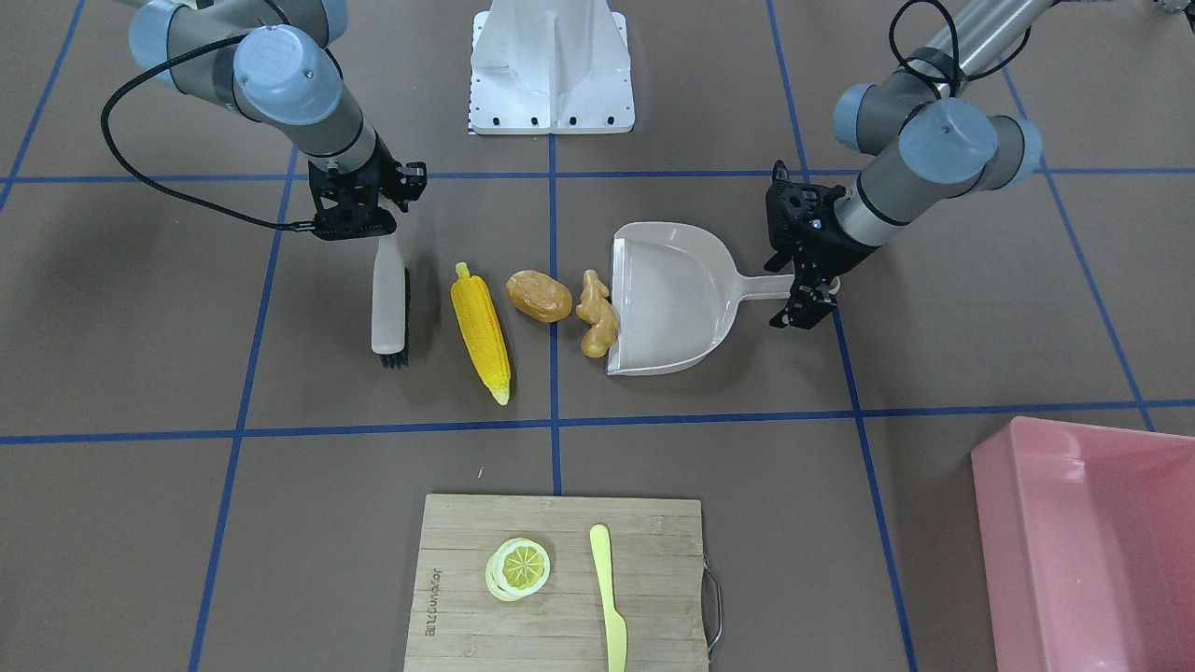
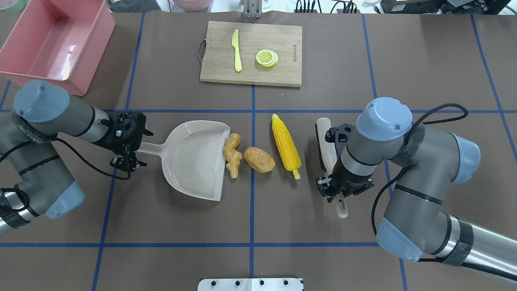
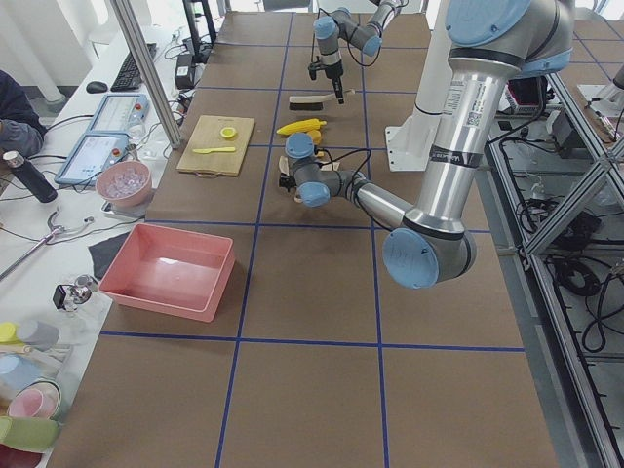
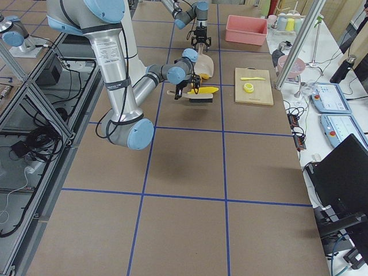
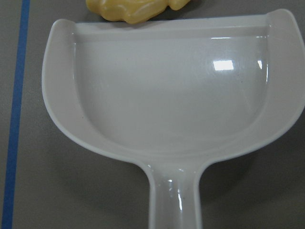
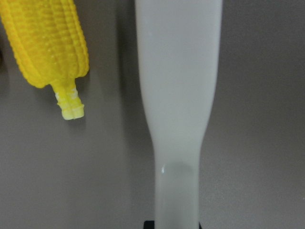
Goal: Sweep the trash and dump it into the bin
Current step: 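Sweep the ginger and potato into the dustpan with the right gripper's brush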
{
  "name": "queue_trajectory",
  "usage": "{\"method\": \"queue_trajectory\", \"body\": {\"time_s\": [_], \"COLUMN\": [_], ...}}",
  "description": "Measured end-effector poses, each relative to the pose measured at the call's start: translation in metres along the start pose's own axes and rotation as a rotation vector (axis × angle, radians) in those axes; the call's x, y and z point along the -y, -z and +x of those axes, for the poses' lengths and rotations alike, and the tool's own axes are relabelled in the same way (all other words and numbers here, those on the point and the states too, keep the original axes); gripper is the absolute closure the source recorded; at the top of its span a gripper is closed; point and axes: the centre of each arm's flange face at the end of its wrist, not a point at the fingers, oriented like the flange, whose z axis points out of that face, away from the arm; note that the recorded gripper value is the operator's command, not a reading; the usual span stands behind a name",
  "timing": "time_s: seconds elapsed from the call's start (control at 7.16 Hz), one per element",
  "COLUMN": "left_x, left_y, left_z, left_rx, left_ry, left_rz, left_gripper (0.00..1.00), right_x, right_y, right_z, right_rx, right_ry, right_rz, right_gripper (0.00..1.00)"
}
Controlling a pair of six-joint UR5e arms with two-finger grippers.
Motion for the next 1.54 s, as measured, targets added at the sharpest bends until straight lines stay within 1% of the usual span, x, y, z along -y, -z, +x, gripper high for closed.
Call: {"method": "queue_trajectory", "body": {"time_s": [0.42, 0.84, 1.26, 1.54], "left_x": [0.0, -0.001, -0.002, -0.003], "left_y": [0.0, -0.001, -0.001, -0.001], "left_z": [0.0, 0.0, 0.0, 0.0], "left_rx": [0.0, 0.0, 0.001, 0.002], "left_ry": [0.001, 0.002, 0.002, 0.0], "left_rz": [-0.001, -0.002, -0.001, 0.002], "left_gripper": [0.06, 0.06, 0.06, 0.06], "right_x": [0.024, 0.025, 0.024, 0.02], "right_y": [-0.013, -0.009, -0.021, -0.023], "right_z": [-0.039, -0.077, -0.107, -0.128], "right_rx": [-0.004, 0.021, 0.02, 0.044], "right_ry": [-0.002, 0.027, 0.047, 0.051], "right_rz": [-0.006, -0.006, -0.025, -0.018], "right_gripper": [1.0, 1.0, 1.0, 1.0]}}
